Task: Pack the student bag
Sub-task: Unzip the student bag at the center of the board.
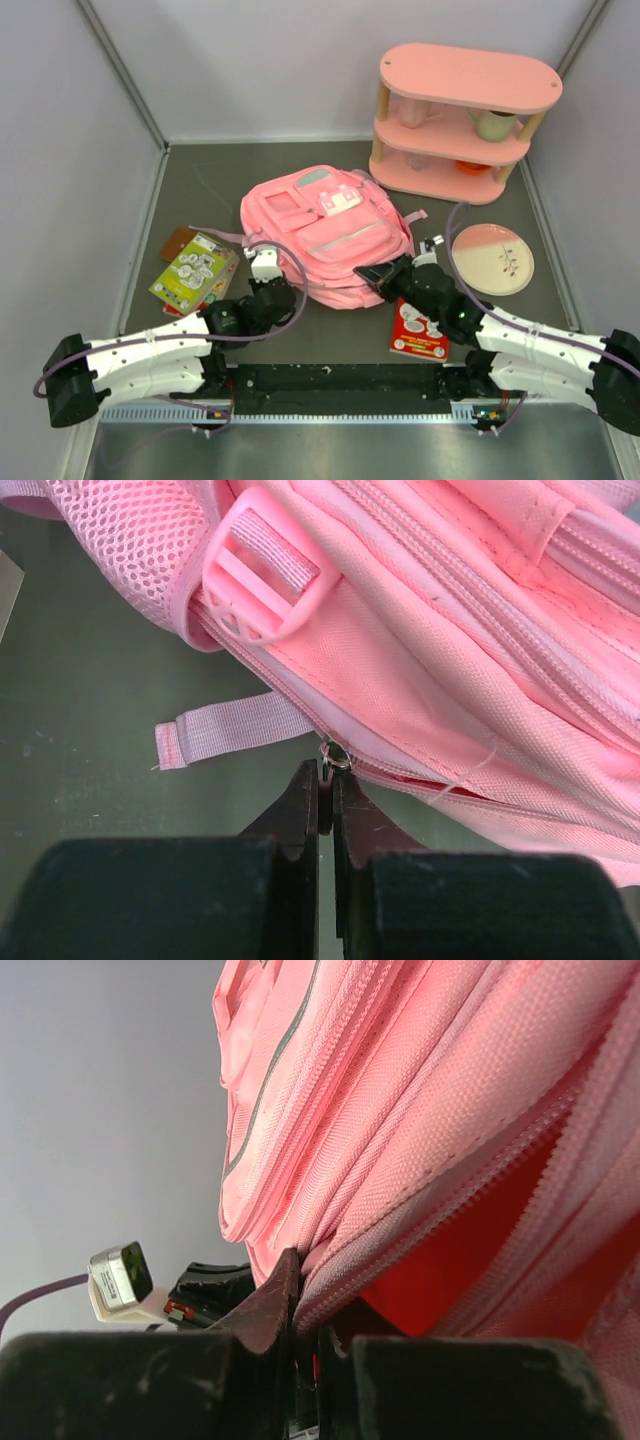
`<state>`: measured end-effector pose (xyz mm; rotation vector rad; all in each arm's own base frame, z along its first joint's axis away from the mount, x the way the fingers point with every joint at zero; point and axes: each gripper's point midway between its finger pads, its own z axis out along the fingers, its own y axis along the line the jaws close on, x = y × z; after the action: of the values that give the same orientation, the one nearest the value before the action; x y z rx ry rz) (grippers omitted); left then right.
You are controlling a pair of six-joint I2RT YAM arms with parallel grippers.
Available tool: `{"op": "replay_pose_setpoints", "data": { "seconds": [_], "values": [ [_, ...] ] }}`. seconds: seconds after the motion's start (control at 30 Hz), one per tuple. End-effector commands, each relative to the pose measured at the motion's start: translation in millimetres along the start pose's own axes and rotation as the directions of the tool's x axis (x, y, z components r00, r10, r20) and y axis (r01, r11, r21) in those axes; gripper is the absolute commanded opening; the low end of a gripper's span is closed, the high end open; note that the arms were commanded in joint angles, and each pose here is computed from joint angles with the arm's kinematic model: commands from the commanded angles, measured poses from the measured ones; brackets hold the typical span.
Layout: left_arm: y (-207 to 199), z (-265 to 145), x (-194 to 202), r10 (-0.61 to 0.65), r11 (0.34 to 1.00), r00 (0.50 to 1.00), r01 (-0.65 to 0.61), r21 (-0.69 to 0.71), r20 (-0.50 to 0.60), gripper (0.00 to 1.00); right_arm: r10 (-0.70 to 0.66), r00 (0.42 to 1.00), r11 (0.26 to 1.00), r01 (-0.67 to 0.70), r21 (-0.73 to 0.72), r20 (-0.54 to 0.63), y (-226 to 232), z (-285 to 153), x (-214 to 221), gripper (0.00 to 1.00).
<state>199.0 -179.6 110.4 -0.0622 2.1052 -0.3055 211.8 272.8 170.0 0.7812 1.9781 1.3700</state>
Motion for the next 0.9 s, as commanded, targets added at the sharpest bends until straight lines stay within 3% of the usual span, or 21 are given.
{"op": "replay_pose_setpoints", "data": {
  "seconds": [0.0, 0.03, 0.07, 0.1, 0.13, 0.27, 0.37, 0.47, 0.7, 0.87],
  "values": [
    [18, -1, -19, 0.027, 0.997, 0.998, -0.023, -0.072, 0.056, 0.00, -0.013, 0.990, 0.999, 0.018, -0.035, 0.140, 18, 0, -33, 0.00],
    [15, -2, -20, 0.043, 0.998, 0.998, -0.041, -0.054, 0.053, 0.01, -0.015, 0.990, 0.999, 0.019, -0.031, 0.138, 17, 0, -33, 0.00],
    [11, -4, -21, 0.040, 0.999, 0.998, -0.039, -0.029, 0.048, 0.19, -0.014, 0.991, 1.000, 0.017, -0.024, 0.136, 15, 2, -32, 0.00],
    [11, -5, -21, 0.041, 0.999, 0.998, -0.040, -0.020, 0.046, 0.29, -0.014, 0.992, 1.000, 0.017, -0.019, 0.127, 13, 3, -30, 0.00],
    [12, -9, -23, 0.039, 0.999, 0.998, -0.039, -0.012, 0.049, 0.51, -0.017, 0.992, 1.000, 0.018, -0.009, 0.123, 9, 5, -29, 0.00],
    [14, -27, -37, 0.018, 0.999, 0.998, -0.020, 0.028, 0.066, 0.92, -0.016, 0.992, 1.000, 0.015, 0.007, 0.126, 5, 9, -28, 0.00],
    [15, -45, -58, -0.015, 0.997, 0.993, 0.006, 0.078, 0.114, 0.99, -0.030, 0.992, 0.999, 0.028, 0.017, 0.126, 6, 12, -28, 0.00],
    [15, -59, -76, -0.037, 0.992, 0.986, 0.018, 0.123, 0.160, 0.99, -0.042, 0.991, 0.999, 0.041, 0.009, 0.125, 15, 14, -28, 0.00],
    [-13, -57, -79, 0.097, 0.973, 0.987, -0.122, 0.197, 0.131, 0.99, -0.232, 0.971, 0.970, 0.227, 0.083, 0.051, 31, 22, -20, 0.00],
    [-63, -61, -86, 0.195, 0.900, 0.971, -0.232, 0.368, 0.136, 0.99, -0.302, 0.953, 0.946, 0.301, 0.120, -0.003, 40, 23, -15, 0.00]
  ]
}}
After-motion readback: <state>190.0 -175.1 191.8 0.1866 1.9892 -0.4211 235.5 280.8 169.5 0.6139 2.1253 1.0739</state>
